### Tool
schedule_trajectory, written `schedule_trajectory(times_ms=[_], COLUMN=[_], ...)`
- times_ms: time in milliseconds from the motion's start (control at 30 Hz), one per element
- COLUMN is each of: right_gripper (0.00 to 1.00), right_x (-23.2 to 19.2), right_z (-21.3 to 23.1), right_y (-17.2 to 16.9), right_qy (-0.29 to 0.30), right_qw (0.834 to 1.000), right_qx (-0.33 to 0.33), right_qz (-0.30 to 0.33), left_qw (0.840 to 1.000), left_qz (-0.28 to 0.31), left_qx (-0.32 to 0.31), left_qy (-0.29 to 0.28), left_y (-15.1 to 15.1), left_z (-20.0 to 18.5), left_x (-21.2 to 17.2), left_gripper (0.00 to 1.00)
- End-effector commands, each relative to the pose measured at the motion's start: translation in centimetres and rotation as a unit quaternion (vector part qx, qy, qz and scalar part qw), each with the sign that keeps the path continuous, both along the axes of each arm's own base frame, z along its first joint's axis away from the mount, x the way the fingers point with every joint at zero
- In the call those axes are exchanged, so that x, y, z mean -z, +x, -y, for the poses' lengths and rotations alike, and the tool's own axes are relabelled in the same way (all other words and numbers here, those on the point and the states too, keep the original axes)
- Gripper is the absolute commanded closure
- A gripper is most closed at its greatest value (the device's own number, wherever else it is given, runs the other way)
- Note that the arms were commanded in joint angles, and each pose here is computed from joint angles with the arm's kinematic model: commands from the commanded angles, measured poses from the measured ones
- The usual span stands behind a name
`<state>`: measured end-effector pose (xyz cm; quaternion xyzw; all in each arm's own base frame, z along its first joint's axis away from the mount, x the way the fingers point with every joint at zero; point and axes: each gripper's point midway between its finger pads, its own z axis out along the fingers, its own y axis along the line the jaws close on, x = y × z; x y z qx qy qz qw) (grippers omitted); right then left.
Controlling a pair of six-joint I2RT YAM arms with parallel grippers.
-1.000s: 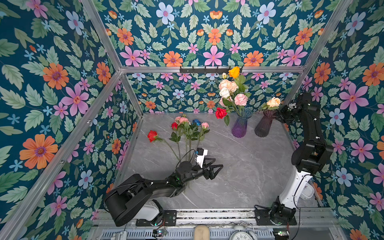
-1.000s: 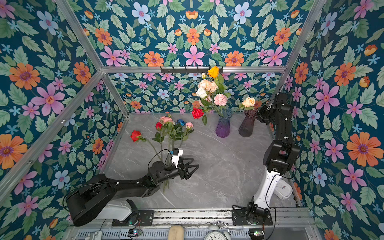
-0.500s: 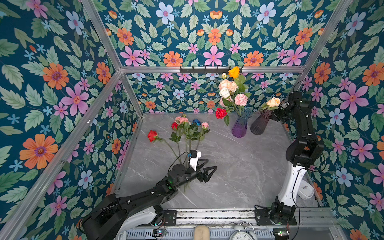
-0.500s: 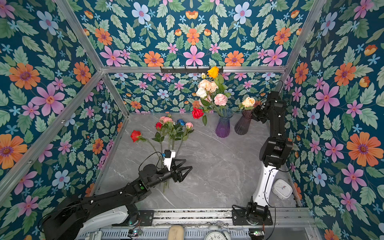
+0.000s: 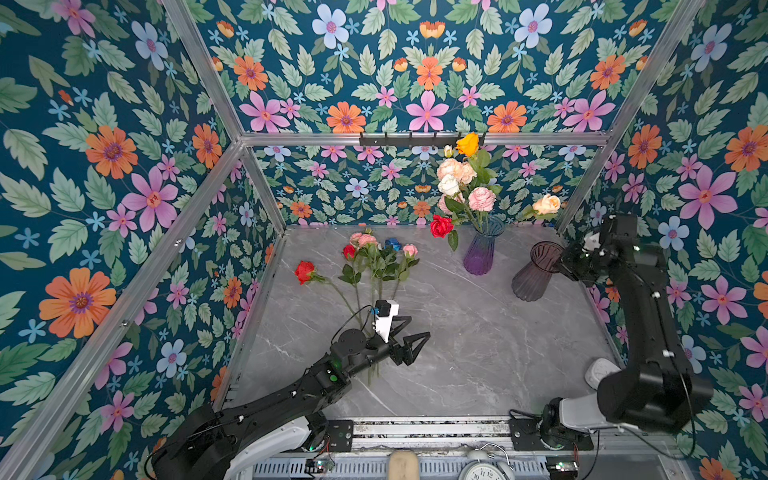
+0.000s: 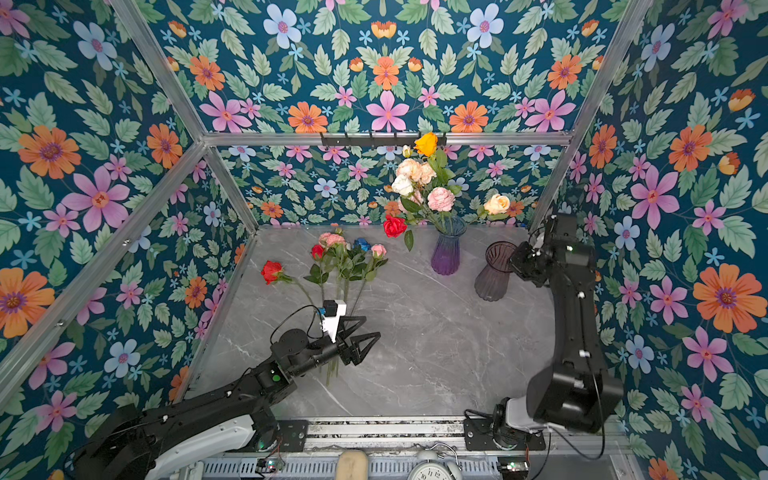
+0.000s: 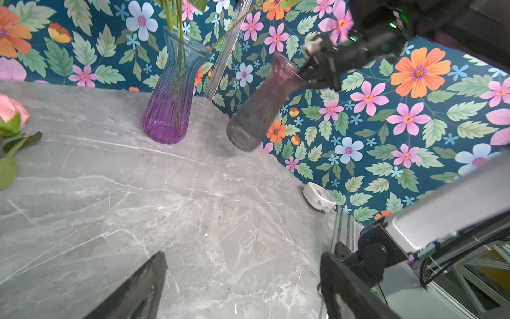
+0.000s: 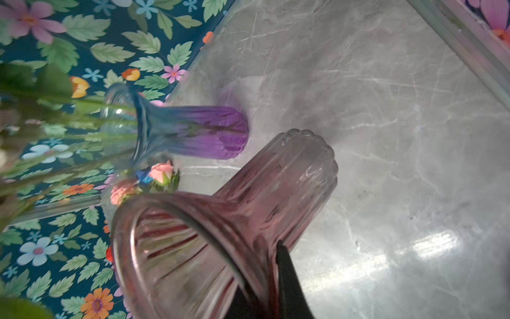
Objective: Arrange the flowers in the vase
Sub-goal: 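Grasp the dark red vase rim with the right gripper while the left gripper advances, then pull the dark red vase nearer with the right gripper while the left gripper lowers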
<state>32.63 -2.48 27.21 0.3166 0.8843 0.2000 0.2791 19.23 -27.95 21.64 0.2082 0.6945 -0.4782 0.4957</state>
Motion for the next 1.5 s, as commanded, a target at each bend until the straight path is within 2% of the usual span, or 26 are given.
schedule_trajectory(times_ms=[0, 100, 267, 500, 667, 767, 933, 1067, 1200, 1267, 1467], right_gripper=[1.0, 1.0, 1.0, 1.0, 1.0, 1.0, 1.0, 1.0, 1.0, 1.0, 1.0], right_x=[-1.5, -1.3, -0.9, 0.6, 2.1, 2.8, 4.2, 5.2, 5.7, 6.0, 6.7], right_z=[-4.3, -8.3, -13.3, -17.5, -18.3, -18.7, -18.1, -17.6, -17.2, -17.2, -17.4], right_y=[-3.3, -7.9, -13.2, -17.3, -16.9, -16.0, -14.0, -12.5, -11.3, -11.0, -10.8], right_qy=[0.026, 0.064, 0.122, 0.126, 0.125, 0.12, 0.063, 0.017, -0.019, -0.023, -0.026], right_qw=[0.997, 0.993, 0.979, 0.955, 0.951, 0.951, 0.956, 0.957, 0.956, 0.955, 0.953], right_qx=[-0.051, -0.092, -0.163, -0.265, -0.272, -0.277, -0.28, -0.281, -0.284, -0.288, -0.294], right_qz=[0.046, 0.046, 0.031, -0.036, -0.083, -0.07, -0.058, -0.066, -0.066, -0.068, -0.07], left_qw=[1.0, 0.998, 0.988, 0.975, 0.967, 0.961, 0.951, 0.935, 0.922, 0.915, 0.911], left_qz=[0.012, 0.006, 0.004, 0.019, 0.012, 0.003, -0.015, -0.051, -0.1, -0.113, -0.125], left_qx=[-0.011, -0.061, -0.152, -0.213, -0.234, -0.253, -0.284, -0.315, -0.324, -0.329, -0.332], left_qy=[0.007, 0.014, 0.024, 0.059, 0.098, 0.115, 0.123, 0.153, 0.186, 0.202, 0.209], left_y=[0.3, 1.3, 2.5, 2.7, 3.4, 4.0, 4.9, 6.1, 7.4, 7.8, 8.3], left_z=[-0.3, -1.9, -5.6, -9.0, -9.4, -9.8, -10.5, -11.7, -12.3, -12.3, -12.1], left_x=[-0.6, -1.0, -2.4, -4.7, -4.4, -3.2, -1.9, -0.3, 1.8, 2.6, 4.0], left_gripper=[0.11, 0.11, 0.1, 0.11, 0.1, 0.09, 0.07, 0.06, 0.1, 0.1, 0.08])
